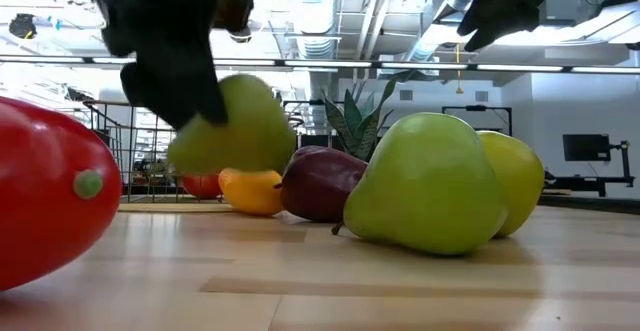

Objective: Build produce basket
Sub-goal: Put the left pear into the wire basket, then put the left pear in the wired basket

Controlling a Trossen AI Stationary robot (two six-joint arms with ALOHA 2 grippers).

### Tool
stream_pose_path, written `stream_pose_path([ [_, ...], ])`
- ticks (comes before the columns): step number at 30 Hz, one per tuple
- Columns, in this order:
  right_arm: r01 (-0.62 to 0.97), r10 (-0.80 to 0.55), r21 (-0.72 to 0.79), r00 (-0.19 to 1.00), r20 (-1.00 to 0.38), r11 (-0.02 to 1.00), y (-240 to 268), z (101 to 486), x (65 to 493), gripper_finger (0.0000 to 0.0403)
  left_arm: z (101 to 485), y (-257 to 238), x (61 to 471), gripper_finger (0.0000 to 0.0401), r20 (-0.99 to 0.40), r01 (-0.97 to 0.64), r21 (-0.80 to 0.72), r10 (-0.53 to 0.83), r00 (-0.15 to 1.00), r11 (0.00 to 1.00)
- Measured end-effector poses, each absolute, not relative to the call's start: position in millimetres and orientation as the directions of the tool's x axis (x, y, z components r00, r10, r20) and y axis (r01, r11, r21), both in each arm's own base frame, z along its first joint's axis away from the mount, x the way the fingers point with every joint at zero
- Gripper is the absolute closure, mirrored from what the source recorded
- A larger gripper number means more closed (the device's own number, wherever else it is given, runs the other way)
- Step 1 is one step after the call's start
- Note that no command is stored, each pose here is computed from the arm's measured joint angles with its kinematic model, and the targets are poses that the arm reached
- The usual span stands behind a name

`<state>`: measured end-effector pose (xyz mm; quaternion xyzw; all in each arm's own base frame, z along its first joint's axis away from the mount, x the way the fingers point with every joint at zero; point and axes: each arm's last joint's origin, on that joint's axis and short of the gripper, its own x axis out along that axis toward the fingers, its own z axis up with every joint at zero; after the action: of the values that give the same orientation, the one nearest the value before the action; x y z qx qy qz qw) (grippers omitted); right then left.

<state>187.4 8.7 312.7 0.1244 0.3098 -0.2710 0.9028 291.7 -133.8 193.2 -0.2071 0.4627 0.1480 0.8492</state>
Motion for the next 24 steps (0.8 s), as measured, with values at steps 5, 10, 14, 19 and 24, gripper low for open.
stream_pose_path([
  [5, 0.556, -0.396, 0.069, 0.668, -0.630, 0.828, 9, 313, 188, 0.0129, 222, -127, 280, 0.0112, -0.812, -0.467, -0.290, 0.043, 0.582, 0.836],
  [10, 0.556, -0.395, 0.072, 0.671, -0.627, 0.828, 9, 313, 188, 0.0129, 252, -116, 269, 0.0113, -0.741, -0.472, -0.374, 0.048, 0.670, 0.799],
  [14, 0.556, -0.395, 0.074, 0.672, -0.626, 0.828, 9, 313, 188, 0.0129, 278, -105, 258, 0.0121, -0.671, -0.458, -0.424, 0.068, 0.738, 0.782],
  [19, 0.556, -0.395, 0.074, 0.672, -0.627, 0.828, 9, 313, 188, 0.0129, 294, -94, 247, 0.0142, -0.634, -0.441, -0.440, 0.077, 0.769, 0.782],
  [24, 0.561, -0.395, 0.082, 0.671, -0.627, 0.824, 9, 313, 188, 0.0129, 286, -92, 239, 0.0132, -0.717, -0.518, -0.398, 0.096, 0.691, 0.757],
])
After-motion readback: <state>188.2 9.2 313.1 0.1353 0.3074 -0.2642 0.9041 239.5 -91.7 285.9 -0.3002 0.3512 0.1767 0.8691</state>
